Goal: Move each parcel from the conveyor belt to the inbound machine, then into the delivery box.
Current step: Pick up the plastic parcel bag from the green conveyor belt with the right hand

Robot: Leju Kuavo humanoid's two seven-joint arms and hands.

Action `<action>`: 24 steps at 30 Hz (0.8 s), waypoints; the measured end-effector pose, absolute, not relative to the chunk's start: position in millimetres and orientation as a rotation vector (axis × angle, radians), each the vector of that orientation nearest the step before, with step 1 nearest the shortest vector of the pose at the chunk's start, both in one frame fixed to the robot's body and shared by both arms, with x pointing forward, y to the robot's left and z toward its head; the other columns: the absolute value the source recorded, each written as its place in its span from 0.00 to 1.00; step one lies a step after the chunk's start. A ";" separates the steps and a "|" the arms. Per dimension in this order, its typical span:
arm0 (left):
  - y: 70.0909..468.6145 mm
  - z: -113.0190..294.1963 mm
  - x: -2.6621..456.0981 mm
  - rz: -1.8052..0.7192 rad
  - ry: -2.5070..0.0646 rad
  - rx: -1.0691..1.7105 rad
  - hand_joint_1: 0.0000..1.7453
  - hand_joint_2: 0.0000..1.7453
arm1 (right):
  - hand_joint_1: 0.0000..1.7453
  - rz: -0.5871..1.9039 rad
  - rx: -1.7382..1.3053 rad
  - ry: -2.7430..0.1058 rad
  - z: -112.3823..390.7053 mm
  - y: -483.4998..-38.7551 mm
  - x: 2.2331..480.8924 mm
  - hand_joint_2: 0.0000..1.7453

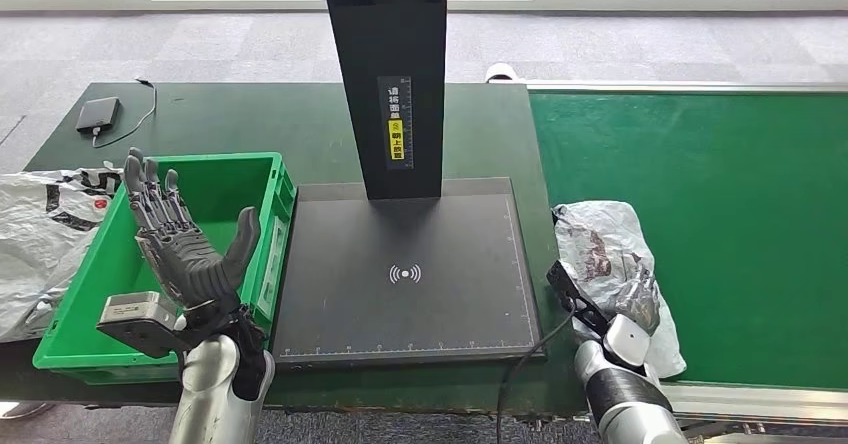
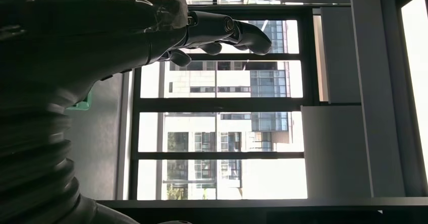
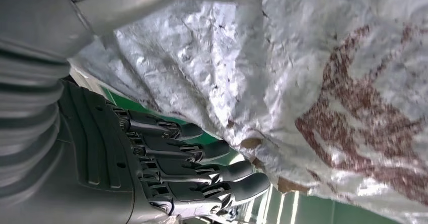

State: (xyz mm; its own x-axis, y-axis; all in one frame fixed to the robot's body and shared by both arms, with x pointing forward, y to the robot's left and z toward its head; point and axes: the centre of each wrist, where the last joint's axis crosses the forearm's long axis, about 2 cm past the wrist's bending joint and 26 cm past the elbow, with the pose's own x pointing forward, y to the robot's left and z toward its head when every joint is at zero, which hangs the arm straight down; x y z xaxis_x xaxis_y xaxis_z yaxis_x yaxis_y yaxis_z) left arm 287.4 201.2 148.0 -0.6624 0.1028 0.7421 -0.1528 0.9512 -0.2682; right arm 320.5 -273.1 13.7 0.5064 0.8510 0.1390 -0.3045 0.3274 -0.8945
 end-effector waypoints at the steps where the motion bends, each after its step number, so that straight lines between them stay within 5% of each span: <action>1: 201.2 147.9 287.4 0.391 -2.261 0.035 0.00 1.00 | 0.83 0.843 -0.944 -0.682 13.0 -272.9 320.0 1.00; 2: 201.1 147.9 287.4 0.391 -2.261 0.034 0.00 1.00 | 1.00 0.845 -0.941 -0.678 12.5 -272.8 319.6 1.00; 24: 200.6 146.1 287.4 0.383 -2.255 0.033 0.00 1.00 | 1.00 0.877 -0.901 -0.699 13.9 -271.7 322.5 1.00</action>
State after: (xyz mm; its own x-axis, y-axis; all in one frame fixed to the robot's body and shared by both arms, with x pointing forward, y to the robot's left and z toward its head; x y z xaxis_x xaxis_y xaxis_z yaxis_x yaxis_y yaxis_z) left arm 287.4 200.6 146.1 -0.6567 0.1028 0.7471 -0.1498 0.9531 -0.2628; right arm 322.5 -271.7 13.9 0.4723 0.8685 0.1502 -0.3402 0.3369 -0.8779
